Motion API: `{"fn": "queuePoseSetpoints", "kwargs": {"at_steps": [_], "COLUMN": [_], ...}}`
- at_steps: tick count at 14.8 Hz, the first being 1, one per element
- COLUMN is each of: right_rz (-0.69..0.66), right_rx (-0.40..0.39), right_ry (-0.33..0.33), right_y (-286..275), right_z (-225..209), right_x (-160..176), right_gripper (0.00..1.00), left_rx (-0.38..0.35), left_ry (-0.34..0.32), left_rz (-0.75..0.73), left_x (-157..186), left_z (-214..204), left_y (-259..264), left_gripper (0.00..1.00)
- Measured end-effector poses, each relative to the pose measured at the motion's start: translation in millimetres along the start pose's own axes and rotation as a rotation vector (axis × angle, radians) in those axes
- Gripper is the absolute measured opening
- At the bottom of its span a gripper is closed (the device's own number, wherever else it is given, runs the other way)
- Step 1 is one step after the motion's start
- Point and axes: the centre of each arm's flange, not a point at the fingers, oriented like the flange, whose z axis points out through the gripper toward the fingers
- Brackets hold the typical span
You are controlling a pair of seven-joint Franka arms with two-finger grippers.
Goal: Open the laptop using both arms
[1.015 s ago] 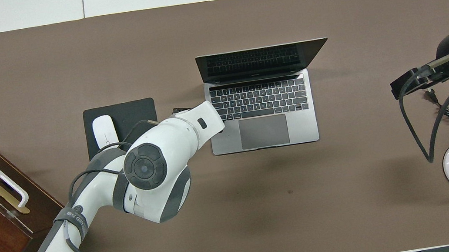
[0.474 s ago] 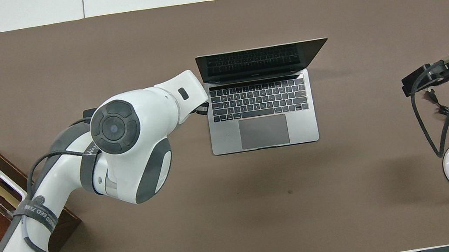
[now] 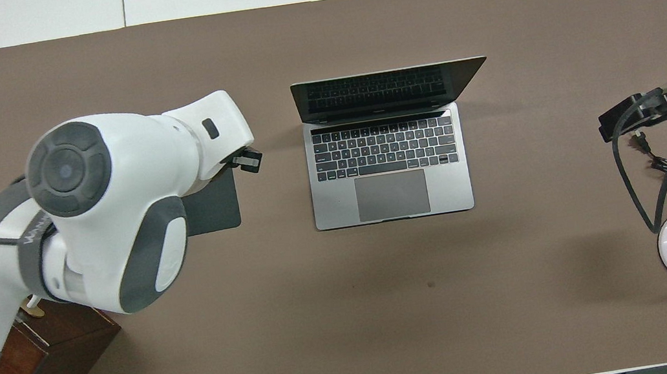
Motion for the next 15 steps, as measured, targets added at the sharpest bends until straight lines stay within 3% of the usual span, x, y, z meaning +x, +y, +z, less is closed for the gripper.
{"fn": "queuePoseSetpoints", "kwargs": {"at_steps": [2,3,6,7,12,15], "right_rz": [0.002,0.003,0.023,0.035,0.059,0.06], "right_rx": [0.0,0.0,0.002,0.003,0.004,0.003], "right_ry": [0.001,0.002,0.006,0.008,0.022,0.033], "right_y": [1,2,12,18,31,31], "right_z": [-1,-1,-3,-4,-11,-16], "right_x": [0,-1,-3,-4,-10,-13], "right_gripper": [1.0,1.0,1.0,1.0,1.0,1.0], "left_rx": [0.004,0.007,0.01,0.011,0.021,0.024], "left_ry": [-0.02,-0.028,-0.054,-0.063,-0.081,-0.09], "left_rz": [0.008,0.01,-0.009,-0.023,-0.102,-0.133], "left_x": [-9,-14,-30,-35,-56,-65], "left_z": [-27,-40,-70,-77,-103,-114], "left_y": [-26,-40,-71,-80,-122,-137], "left_gripper": [0.01,0.07,0.34,0.5,1.0,1.0]}}
